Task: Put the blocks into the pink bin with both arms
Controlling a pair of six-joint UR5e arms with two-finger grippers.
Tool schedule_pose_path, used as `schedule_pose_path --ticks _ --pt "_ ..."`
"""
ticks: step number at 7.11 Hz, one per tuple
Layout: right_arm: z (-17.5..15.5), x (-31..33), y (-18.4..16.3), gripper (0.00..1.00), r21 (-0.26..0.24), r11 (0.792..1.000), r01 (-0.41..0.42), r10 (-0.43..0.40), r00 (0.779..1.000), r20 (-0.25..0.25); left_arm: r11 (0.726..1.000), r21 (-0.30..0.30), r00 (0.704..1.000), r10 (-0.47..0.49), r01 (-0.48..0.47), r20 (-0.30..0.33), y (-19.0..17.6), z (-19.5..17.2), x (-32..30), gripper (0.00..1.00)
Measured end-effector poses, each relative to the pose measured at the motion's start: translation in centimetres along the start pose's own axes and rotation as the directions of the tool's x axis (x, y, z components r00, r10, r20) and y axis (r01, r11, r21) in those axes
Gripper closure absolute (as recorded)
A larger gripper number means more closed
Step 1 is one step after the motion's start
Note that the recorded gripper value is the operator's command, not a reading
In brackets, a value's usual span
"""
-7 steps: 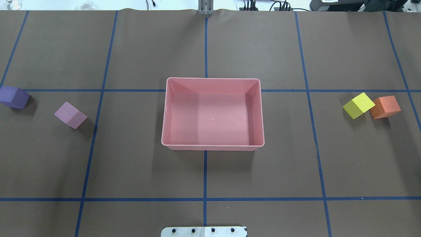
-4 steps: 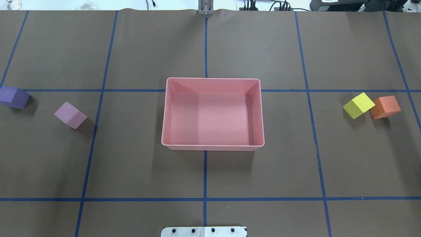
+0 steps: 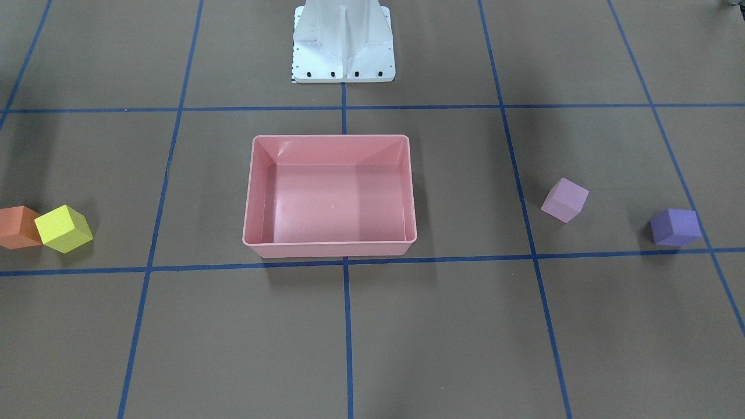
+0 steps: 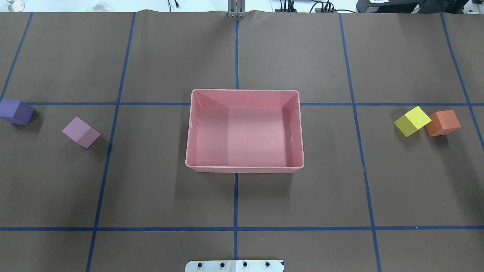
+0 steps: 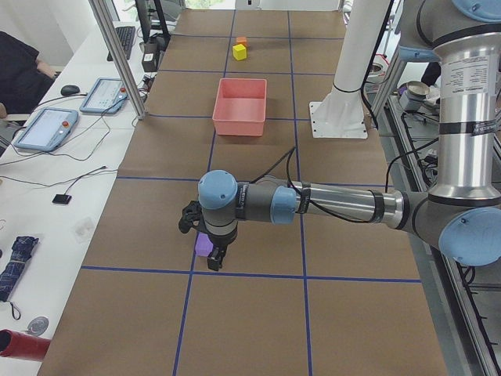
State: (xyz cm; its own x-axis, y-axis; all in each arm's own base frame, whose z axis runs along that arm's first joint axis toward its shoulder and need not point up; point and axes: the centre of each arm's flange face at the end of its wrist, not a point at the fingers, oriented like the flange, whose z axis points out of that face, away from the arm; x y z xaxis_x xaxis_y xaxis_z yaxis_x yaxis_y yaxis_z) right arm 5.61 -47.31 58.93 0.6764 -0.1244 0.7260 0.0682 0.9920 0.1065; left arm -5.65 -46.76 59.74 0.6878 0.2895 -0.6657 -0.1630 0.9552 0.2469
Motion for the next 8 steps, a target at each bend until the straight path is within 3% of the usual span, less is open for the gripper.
schedule_pose_path --ticks 2,4,6,8 --pt "-0.4 -2.0 -2.2 0.0 0.009 0.999 0.042 -0.042 0.999 -0.002 0.993 0.017 0.993 -0.116 0.116 -0.031 -3.4 0.3 6.7 0.0" --pt "0.4 -3.1 -2.8 0.0 -0.007 1.0 0.025 -0.025 1.0 0.008 0.969 0.064 0.967 -0.231 0.238 -0.107 -5.3 2.6 14.3 0.0" --pt "1.8 -5.0 -3.7 0.0 -0.032 0.999 -0.014 0.015 1.0 0.019 0.922 0.079 0.919 -0.366 0.38 -0.148 -6.1 5.6 20.4 0.01" --pt "2.4 -5.7 -3.9 0.0 -0.044 0.999 -0.015 0.016 1.0 0.018 0.873 0.092 0.875 -0.466 0.479 -0.135 -7.0 7.9 24.3 0.06"
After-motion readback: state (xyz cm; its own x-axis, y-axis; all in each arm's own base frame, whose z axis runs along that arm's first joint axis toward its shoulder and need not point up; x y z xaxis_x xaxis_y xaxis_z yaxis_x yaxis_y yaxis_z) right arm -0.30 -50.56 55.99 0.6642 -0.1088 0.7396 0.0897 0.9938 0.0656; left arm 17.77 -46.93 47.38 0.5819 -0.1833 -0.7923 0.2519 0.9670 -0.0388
